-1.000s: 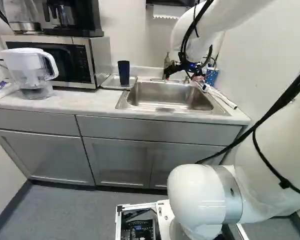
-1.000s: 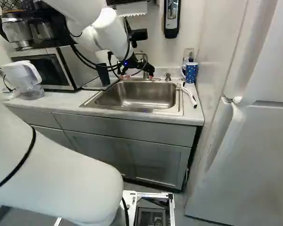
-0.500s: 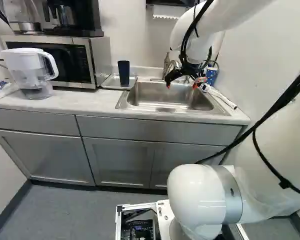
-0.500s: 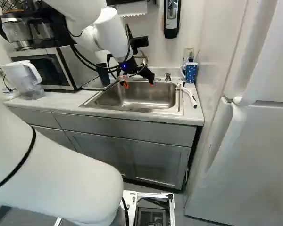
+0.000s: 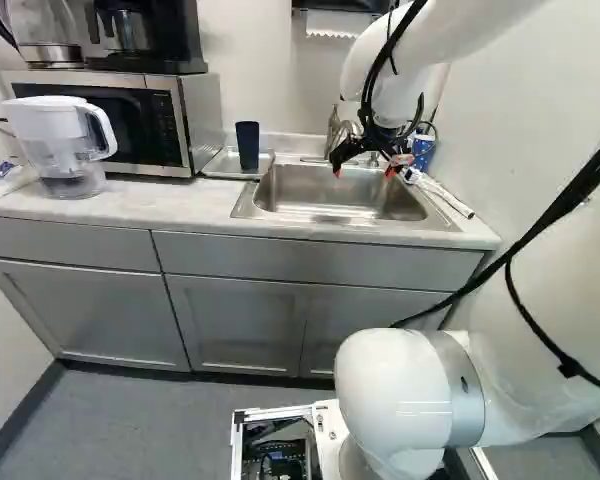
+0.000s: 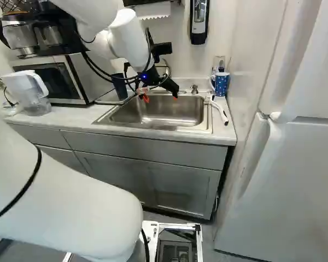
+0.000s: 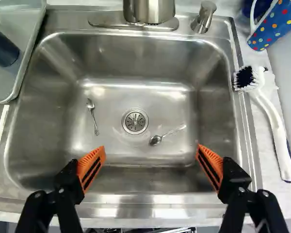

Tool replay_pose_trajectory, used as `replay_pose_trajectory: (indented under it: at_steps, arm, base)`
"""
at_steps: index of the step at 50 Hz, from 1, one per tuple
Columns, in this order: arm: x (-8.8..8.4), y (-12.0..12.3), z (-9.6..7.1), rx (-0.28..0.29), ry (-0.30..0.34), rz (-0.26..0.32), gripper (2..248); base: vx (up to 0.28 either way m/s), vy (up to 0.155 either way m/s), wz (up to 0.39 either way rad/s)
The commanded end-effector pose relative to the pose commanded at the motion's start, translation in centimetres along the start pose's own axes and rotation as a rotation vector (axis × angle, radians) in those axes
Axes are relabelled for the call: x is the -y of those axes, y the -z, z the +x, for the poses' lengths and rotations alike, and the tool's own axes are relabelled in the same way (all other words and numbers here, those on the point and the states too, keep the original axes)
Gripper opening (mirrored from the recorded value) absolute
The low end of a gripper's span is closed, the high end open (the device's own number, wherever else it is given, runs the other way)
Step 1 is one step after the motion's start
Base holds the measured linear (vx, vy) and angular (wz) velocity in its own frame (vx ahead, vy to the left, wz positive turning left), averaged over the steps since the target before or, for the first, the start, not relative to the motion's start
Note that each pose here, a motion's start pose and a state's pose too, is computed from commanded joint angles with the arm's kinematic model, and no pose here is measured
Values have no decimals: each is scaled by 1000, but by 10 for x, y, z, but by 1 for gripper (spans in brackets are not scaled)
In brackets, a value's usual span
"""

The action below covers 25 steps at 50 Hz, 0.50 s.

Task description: Rinse the cup and place it in the tray

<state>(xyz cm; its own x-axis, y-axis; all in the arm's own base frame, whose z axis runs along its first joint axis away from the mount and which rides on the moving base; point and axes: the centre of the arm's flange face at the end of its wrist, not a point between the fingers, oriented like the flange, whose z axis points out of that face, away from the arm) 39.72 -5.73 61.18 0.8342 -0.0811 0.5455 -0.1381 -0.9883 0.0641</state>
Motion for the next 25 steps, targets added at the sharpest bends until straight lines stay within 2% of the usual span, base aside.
replay_pose_trajectory:
  at_steps: [25]
  arm:
    - [0,0,0,0,0,0,247]
  base:
    - [0,0,1]
